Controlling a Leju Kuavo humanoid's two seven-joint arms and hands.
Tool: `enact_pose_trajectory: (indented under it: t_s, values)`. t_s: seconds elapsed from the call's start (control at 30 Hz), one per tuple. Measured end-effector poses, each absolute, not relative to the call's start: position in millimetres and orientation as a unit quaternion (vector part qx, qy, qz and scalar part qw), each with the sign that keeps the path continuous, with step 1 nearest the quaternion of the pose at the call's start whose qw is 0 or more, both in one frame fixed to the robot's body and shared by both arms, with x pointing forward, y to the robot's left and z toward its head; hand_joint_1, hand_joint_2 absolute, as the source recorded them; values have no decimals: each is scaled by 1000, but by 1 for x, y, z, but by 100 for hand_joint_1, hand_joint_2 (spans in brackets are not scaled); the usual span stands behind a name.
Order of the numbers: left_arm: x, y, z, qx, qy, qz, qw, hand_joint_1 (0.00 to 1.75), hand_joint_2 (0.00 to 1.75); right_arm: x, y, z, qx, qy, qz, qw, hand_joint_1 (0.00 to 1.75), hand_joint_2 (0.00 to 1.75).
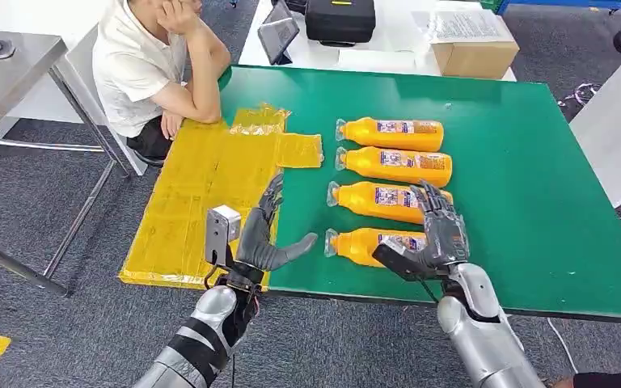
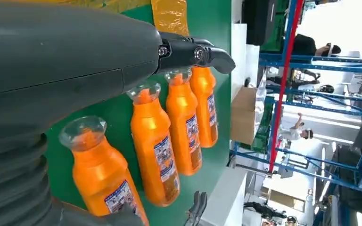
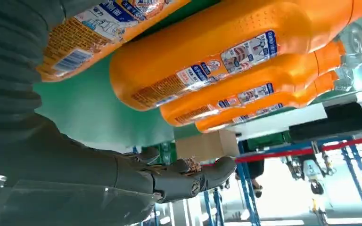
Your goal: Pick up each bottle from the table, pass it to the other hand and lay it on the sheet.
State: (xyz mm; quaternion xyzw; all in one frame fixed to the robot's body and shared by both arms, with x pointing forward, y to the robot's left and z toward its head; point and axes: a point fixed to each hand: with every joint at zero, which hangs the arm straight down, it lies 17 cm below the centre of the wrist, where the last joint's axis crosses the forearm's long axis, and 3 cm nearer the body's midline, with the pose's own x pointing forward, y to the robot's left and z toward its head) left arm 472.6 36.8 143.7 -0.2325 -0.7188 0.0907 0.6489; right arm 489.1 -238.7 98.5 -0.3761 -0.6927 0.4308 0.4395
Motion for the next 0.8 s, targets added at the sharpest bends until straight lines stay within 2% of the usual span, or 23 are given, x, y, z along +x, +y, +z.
enact_pose_trajectory:
  t_s: [0.37,0.8]
  values:
    - [473,36,144,-233,-719,90,649,0,175,481,-228,98,-358,-705,431,434,0,175]
    - [475,30,155,-245,-723,90,640,0,175,464,-199,123,-295,-773,394,401,0,175]
